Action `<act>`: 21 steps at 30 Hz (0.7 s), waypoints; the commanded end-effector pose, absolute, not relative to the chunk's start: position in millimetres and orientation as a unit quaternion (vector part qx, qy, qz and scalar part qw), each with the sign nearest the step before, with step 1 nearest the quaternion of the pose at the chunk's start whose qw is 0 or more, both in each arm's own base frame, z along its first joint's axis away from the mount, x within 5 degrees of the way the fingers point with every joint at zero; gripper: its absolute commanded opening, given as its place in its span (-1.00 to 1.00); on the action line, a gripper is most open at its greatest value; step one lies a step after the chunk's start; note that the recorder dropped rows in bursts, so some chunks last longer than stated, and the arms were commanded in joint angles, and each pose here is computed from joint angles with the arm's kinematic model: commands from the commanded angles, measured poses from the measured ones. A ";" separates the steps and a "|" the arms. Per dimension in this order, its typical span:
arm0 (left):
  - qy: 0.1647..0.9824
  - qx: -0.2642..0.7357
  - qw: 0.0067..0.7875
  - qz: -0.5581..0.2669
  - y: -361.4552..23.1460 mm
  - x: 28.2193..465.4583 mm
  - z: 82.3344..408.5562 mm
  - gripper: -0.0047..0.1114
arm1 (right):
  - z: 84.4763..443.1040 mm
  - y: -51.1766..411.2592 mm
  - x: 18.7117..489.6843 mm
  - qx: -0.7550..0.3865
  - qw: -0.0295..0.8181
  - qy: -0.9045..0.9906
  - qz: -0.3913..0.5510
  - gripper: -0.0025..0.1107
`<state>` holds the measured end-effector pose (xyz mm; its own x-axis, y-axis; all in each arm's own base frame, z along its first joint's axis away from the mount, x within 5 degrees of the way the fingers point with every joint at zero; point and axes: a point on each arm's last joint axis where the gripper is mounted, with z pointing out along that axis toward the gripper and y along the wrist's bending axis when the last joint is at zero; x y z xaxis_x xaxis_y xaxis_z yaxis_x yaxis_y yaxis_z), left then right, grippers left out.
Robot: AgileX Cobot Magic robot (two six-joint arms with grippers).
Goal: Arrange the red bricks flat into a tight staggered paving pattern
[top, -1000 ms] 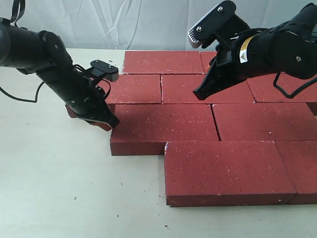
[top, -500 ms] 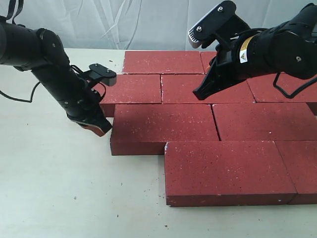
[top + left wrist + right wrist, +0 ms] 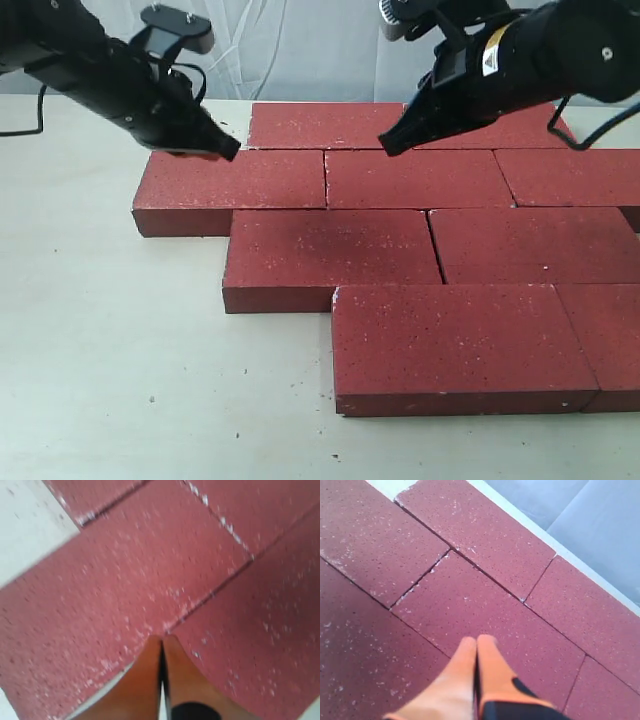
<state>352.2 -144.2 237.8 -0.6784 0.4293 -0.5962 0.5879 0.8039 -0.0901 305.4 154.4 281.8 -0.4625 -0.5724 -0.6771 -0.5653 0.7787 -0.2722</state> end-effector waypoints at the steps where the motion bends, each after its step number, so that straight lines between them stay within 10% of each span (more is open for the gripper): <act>1: 0.907 0.266 0.303 -0.124 -141.6 356.8 257.5 -0.92 | 299.2 143.8 305.2 -0.336 0.341 0.876 -0.054 -0.97; 11: 0.953 0.245 0.152 0.095 -91.9 329.1 275.8 -0.92 | 306.2 83.6 299.0 -0.264 0.231 0.929 -0.117 -0.97; 21: 0.942 0.236 0.227 0.073 -87.0 306.0 306.2 -0.92 | 313.8 5.7 294.3 -0.097 0.243 0.962 -0.075 -0.97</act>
